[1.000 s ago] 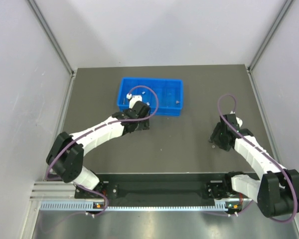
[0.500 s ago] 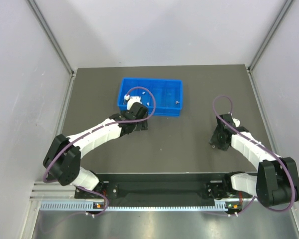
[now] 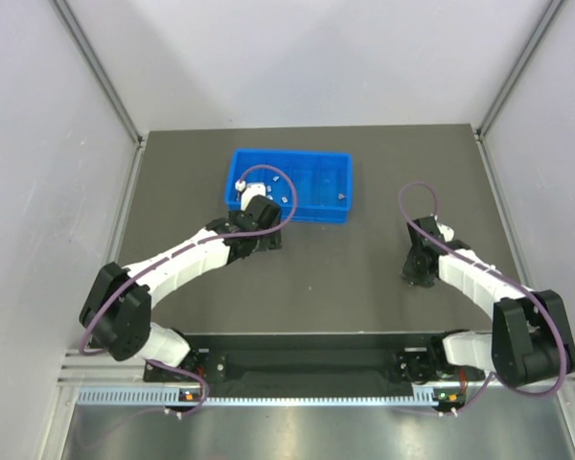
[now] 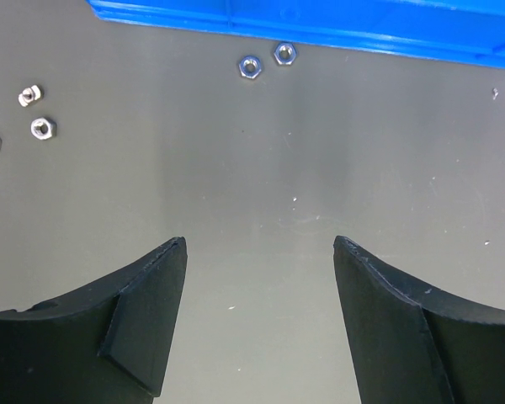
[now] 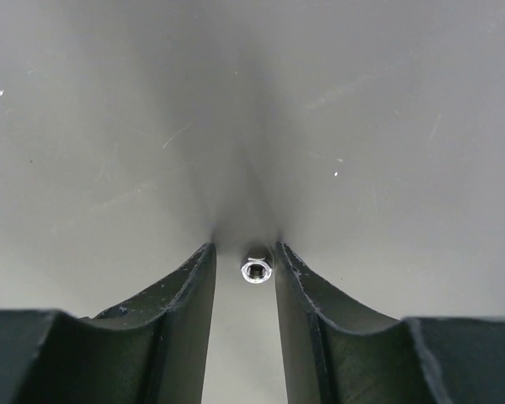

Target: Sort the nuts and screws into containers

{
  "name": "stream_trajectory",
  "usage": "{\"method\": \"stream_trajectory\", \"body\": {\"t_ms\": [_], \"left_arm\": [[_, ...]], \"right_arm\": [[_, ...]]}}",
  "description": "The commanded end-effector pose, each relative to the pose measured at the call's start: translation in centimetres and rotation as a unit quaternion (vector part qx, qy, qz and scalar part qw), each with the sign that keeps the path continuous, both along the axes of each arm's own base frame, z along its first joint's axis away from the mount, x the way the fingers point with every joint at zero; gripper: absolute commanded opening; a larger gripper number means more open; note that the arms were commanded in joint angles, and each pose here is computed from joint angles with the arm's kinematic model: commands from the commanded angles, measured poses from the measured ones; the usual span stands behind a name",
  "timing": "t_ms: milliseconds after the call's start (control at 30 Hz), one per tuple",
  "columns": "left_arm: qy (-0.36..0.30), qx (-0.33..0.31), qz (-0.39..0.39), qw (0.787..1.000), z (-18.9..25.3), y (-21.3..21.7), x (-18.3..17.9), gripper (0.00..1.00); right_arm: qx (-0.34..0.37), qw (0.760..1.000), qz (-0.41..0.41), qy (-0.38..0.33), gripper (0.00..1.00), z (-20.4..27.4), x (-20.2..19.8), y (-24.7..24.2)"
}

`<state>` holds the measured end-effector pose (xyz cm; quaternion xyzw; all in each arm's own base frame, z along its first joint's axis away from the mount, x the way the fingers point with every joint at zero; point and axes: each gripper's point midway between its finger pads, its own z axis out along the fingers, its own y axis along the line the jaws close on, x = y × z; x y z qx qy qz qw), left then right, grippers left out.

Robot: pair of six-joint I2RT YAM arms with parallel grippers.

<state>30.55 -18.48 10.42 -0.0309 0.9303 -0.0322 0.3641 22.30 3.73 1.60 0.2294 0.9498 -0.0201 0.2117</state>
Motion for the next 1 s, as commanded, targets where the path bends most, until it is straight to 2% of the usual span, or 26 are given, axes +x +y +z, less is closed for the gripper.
{"method": "stream_trajectory", "body": {"t_ms": [0,300,500,533,600,800,967], "left_arm": [[-0.026,-0.015,0.007,1.0,1.5,0.3,0.5,0.75],[-0.029,-0.018,0.01,0.999,1.7,0.7,0.3,0.76],[-0.032,-0.023,0.009,0.999,1.9,0.8,0.3,0.77],[-0.031,-0.023,0.009,0.999,1.8,0.8,0.2,0.77],[-0.029,-0.024,0.008,0.999,1.8,0.7,0.2,0.77],[-0.03,-0.026,0.007,0.999,1.7,0.7,0.3,0.77],[-0.027,-0.025,0.006,0.999,1.4,0.8,0.3,0.77]], "right_arm": [[-0.016,1.0,0.003,0.019,0.34,-0.5,-0.4,0.0],[-0.018,0.999,0.011,0.036,0.17,-0.6,-1.0,0.5],[-0.003,1.0,0.009,0.013,0.35,0.7,-0.8,1.0],[-0.003,1.0,0.011,0.012,0.42,0.8,-0.9,1.1],[-0.001,1.0,0.01,0.008,0.47,1.2,-0.9,1.1],[-0.006,1.0,0.004,0.013,0.45,0.7,-1.3,0.8],[-0.01,1.0,0.008,0.02,0.38,-0.3,-1.2,0.8]]}}
